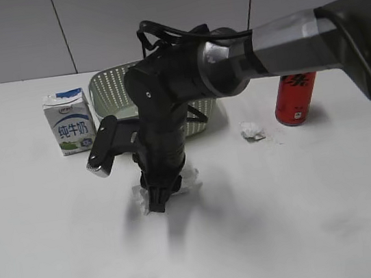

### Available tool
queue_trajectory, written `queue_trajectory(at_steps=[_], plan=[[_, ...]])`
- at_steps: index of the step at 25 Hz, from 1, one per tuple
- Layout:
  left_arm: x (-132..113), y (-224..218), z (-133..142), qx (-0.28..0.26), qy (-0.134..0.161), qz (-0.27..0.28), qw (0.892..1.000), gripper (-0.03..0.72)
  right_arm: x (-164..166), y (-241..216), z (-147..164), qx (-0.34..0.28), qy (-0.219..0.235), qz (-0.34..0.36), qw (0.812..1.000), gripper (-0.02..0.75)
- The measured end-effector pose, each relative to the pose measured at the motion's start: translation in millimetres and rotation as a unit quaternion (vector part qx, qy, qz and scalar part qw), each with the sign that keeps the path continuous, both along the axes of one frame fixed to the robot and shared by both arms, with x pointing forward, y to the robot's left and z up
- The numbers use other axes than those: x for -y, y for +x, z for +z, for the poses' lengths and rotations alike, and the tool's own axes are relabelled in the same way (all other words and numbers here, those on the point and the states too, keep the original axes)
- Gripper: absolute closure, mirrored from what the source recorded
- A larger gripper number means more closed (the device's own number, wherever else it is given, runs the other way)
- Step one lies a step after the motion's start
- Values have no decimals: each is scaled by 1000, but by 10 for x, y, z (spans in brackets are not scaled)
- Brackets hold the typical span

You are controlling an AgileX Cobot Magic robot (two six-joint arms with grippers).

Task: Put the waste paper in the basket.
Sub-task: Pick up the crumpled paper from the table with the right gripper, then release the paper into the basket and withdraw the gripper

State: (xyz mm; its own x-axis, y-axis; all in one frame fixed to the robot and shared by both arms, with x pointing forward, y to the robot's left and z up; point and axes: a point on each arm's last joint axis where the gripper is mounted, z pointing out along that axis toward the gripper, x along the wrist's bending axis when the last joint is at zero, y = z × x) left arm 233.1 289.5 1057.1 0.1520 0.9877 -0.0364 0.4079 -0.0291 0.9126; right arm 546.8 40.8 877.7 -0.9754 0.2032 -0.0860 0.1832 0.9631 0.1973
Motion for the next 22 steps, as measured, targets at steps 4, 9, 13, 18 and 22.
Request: queue_trajectory(at_steps=[4, 9, 13, 18, 22], plan=[[0, 0, 0, 0, 0, 0, 1000, 102, 2, -20, 77, -8, 8, -17, 1000, 670], [0, 0, 0, 0, 0, 0, 1000, 102, -16, -58, 564, 3, 68, -38, 997, 733], [0, 0, 0, 0, 0, 0, 1000, 102, 16, -108, 1021, 24, 114, -51, 992, 734], [0, 0, 0, 0, 0, 0, 1000, 102, 87, 55, 1409, 72, 197, -137, 968, 734], [0, 0, 0, 0, 0, 0, 1000, 102, 250, 414, 1572, 101, 283, -253, 920, 734]])
